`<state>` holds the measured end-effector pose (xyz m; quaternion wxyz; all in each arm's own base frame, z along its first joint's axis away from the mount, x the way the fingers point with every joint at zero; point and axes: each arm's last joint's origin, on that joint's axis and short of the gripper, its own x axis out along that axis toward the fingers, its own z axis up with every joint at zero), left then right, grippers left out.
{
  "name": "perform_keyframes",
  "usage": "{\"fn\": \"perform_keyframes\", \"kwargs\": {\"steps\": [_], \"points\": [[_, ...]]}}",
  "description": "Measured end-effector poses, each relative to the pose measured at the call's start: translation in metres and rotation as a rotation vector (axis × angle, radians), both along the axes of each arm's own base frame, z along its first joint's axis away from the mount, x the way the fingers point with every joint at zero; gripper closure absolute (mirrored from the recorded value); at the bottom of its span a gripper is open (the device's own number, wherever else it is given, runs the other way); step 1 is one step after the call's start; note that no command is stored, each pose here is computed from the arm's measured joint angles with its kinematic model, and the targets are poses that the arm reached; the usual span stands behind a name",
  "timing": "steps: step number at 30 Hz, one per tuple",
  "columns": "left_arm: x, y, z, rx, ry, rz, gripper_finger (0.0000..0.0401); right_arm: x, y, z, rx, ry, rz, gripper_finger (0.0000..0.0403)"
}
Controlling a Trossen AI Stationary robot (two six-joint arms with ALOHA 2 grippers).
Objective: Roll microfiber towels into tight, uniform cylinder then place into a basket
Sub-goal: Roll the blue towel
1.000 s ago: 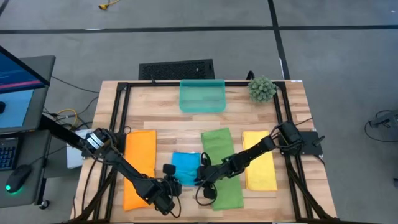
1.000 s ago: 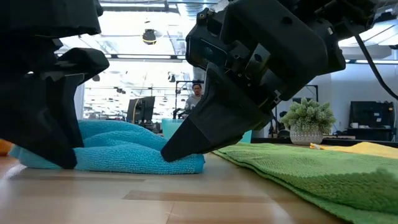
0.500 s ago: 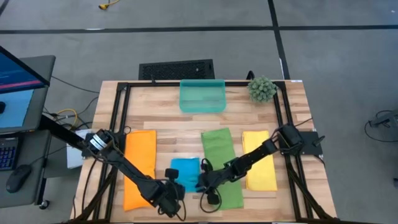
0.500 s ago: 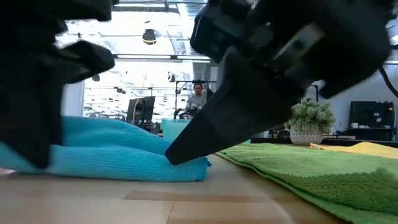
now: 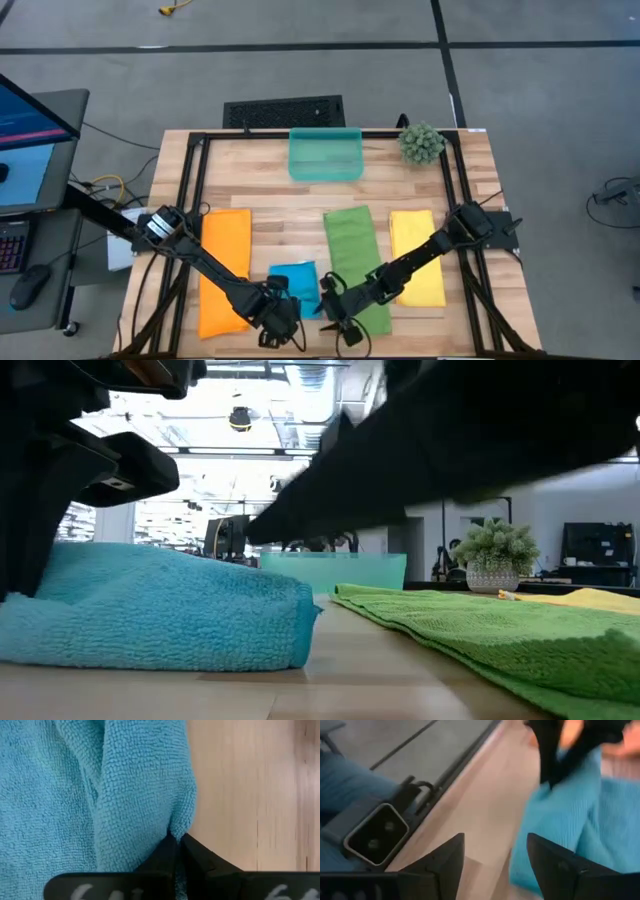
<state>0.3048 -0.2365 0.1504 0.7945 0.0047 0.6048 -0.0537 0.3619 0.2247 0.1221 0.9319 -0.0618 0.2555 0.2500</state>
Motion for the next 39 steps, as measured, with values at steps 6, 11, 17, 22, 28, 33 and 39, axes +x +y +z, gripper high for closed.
{"fn": "perform_keyframes", "kwargs": {"steps": [6,11,17,22,28,33,39], "points": [[0.001,0.001,0.001,-0.02,0.01,0.017,0.0401,0.001,0.009,0.009,-0.153,-0.125,0.05,0.0168],[0.001,0.001,0.001,-0.023,0.012,0.019,0.0401,0.002,-0.001,0.001,-0.289,-0.08,0.056,0.0175],[0.001,0.001,0.002,-0.032,0.017,0.025,0.0401,0.008,-0.012,0.0,-0.294,-0.071,0.032,0.0177],[0.001,0.001,0.002,-0.043,0.025,0.022,0.0401,0.007,-0.01,0.0,-0.262,-0.064,0.08,0.0178],[0.001,0.0,0.002,-0.044,0.024,0.022,0.0401,0.007,-0.009,0.0,-0.264,-0.064,0.08,0.0178],[0.003,-0.001,0.003,-0.064,-0.004,0.022,0.0401,0.01,-0.014,0.001,-0.248,-0.067,0.054,0.0178],[0.005,-0.002,0.004,-0.071,-0.022,0.024,0.0401,0.009,-0.013,-0.004,-0.244,-0.038,0.053,0.0178]]}}
